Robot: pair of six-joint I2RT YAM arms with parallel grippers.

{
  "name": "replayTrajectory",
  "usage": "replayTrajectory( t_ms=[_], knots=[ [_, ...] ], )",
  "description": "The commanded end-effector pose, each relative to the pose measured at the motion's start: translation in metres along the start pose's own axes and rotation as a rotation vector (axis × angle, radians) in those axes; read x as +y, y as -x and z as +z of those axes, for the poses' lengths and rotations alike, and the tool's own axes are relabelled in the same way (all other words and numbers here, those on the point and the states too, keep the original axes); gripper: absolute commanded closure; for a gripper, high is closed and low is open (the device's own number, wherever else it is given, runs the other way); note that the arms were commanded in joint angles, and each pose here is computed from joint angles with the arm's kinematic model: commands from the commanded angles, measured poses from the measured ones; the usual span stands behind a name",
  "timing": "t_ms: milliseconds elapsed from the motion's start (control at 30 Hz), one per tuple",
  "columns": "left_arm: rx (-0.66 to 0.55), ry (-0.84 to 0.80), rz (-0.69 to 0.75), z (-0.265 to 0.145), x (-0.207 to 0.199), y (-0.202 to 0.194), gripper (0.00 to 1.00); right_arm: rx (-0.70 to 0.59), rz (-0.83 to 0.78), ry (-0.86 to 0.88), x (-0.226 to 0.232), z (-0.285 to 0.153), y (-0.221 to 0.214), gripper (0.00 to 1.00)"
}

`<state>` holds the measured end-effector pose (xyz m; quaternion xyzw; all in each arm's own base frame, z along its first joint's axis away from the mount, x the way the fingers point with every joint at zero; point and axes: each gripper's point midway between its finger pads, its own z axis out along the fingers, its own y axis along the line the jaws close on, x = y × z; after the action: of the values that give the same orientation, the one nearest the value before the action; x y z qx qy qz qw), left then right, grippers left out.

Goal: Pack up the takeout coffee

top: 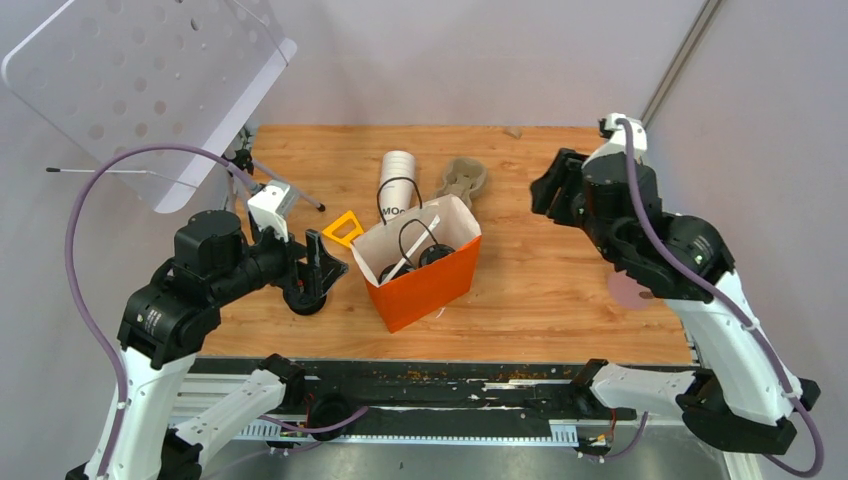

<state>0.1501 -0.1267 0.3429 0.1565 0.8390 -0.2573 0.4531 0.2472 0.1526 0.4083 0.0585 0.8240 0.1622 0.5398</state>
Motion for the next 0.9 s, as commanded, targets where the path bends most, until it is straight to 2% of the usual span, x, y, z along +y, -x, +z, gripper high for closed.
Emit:
replayTrajectory(
  t_ms=[0, 67, 167, 333, 400, 600, 867],
  knots=[
    [-0.025, -0.014, 0.02, 0.0, -0.002, 0.005, 0.0, -0.01, -0.039, -0.193, -0.051, -0.015, 0.004, 0.5],
    [-0.025, -0.014, 0.022, 0.0, -0.002, 0.004, 0.0, 0.009, -0.065, -0.087, -0.034, -0.013, 0.004, 0.56],
    [-0.023, -0.015, 0.017, 0.0, -0.002, 0.002, 0.0, 0.021, -0.058, 0.203, 0.026, -0.005, 0.005, 0.6],
    [-0.032, -0.014, 0.017, 0.0, -0.002, 0.004, 0.0, 0.175, 0.027, 0.518, 0.103, 0.01, -0.027, 0.66],
    [-0.032, -0.012, 0.017, -0.001, -0.002, 0.005, 0.0, 0.219, 0.037, 0.583, 0.124, 0.013, -0.04, 0.67],
    [-0.03, -0.002, 0.022, -0.005, 0.0, 0.003, 0.0, 0.331, 0.003, 0.59, 0.142, 0.031, -0.075, 0.57],
    [-0.028, 0.006, 0.03, -0.005, 0.001, 0.003, 0.0, 0.361, -0.023, 0.506, 0.128, 0.047, -0.094, 0.63]
  ],
)
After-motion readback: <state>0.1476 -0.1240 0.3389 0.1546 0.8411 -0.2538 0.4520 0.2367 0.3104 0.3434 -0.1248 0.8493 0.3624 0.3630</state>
